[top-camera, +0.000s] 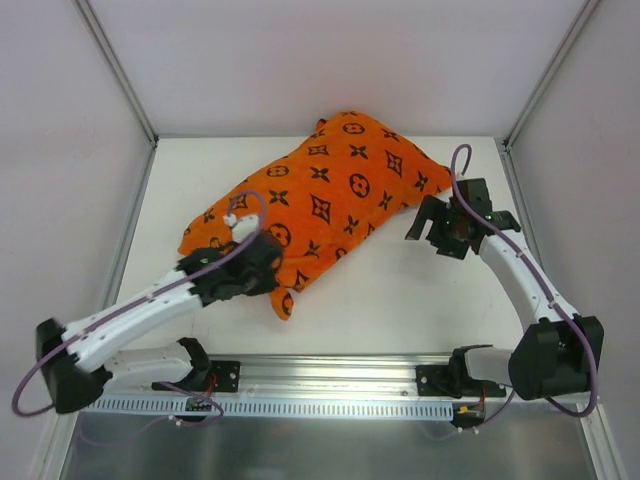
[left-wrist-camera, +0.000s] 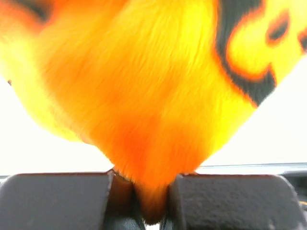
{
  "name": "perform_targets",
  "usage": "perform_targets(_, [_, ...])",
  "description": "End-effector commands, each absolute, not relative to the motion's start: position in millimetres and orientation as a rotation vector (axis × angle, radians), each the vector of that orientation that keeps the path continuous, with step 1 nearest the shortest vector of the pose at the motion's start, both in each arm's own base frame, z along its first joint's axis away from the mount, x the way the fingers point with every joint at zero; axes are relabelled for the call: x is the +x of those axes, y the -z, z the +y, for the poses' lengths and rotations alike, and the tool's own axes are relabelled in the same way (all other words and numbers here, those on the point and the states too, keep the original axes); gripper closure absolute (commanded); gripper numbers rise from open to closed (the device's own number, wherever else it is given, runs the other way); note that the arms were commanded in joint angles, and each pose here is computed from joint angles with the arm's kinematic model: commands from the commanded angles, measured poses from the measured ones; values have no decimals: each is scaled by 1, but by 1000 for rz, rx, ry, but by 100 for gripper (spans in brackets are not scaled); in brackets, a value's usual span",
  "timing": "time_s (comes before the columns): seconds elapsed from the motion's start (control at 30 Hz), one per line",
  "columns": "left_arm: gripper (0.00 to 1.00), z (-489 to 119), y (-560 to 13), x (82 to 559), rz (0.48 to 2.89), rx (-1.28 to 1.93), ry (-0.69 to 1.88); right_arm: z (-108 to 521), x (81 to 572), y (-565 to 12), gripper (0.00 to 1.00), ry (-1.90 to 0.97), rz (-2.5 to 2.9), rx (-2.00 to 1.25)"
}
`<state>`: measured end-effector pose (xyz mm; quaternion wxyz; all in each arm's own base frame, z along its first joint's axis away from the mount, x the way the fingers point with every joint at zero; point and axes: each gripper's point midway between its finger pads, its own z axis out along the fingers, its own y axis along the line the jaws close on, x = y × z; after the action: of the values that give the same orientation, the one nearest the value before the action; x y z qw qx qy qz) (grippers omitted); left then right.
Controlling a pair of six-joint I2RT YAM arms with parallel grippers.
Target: Remove the pillowcase from the pillow
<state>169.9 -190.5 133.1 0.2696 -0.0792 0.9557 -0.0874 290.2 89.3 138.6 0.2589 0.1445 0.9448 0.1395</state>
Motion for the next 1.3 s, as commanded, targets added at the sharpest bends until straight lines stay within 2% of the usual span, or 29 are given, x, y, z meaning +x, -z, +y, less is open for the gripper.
perform_targets(0.0, [100,-154,-204,189,2361,-311,413,86,298,-155,5,-453,2493,411])
perform_targets(0.1, [100,-135,-236,194,2267,-350,458,90,308,-163,5,-554,2448,461])
perform_targets(0.43, [100,-118,-245,186,2248,-386,425,65,358,-184,4,-712,2226,731])
perform_targets(0.6, [100,-114,-247,185,2245,-386,413,47,391,-172,0,-815,2127,950])
perform_targets(0.77, [100,-110,-252,185,2228,-388,400,53,437,-141,4,-976,2061,1150])
perform_targets(0.9, [100,-108,-255,185,2222,-382,394,67,472,-113,4,-1042,2055,1218])
perform_targets(1.0, [100,-108,-257,184,2222,-384,395,89,496,-120,3,-1056,2064,1153])
perform_targets(1.07, [100,-107,-257,184,2222,-384,392,92,511,-120,14,-1057,2054,1138])
perform_targets(1.1, [100,-107,-259,183,2221,-379,394,93,514,-121,27,-1071,2047,1131])
perform_targets(1.13, [100,-106,-259,183,2219,-382,389,92,516,-125,55,-1083,2036,1126])
perform_targets(1.2, [100,-103,-261,182,2218,-379,384,85,512,-129,81,-1054,2017,1113])
perform_targets(1.23, [100,-102,-261,181,2217,-382,379,80,509,-143,99,-1037,1985,1098])
perform_targets(1.27, [100,-101,-261,181,2215,-377,372,76,505,-148,99,-1024,1975,1081])
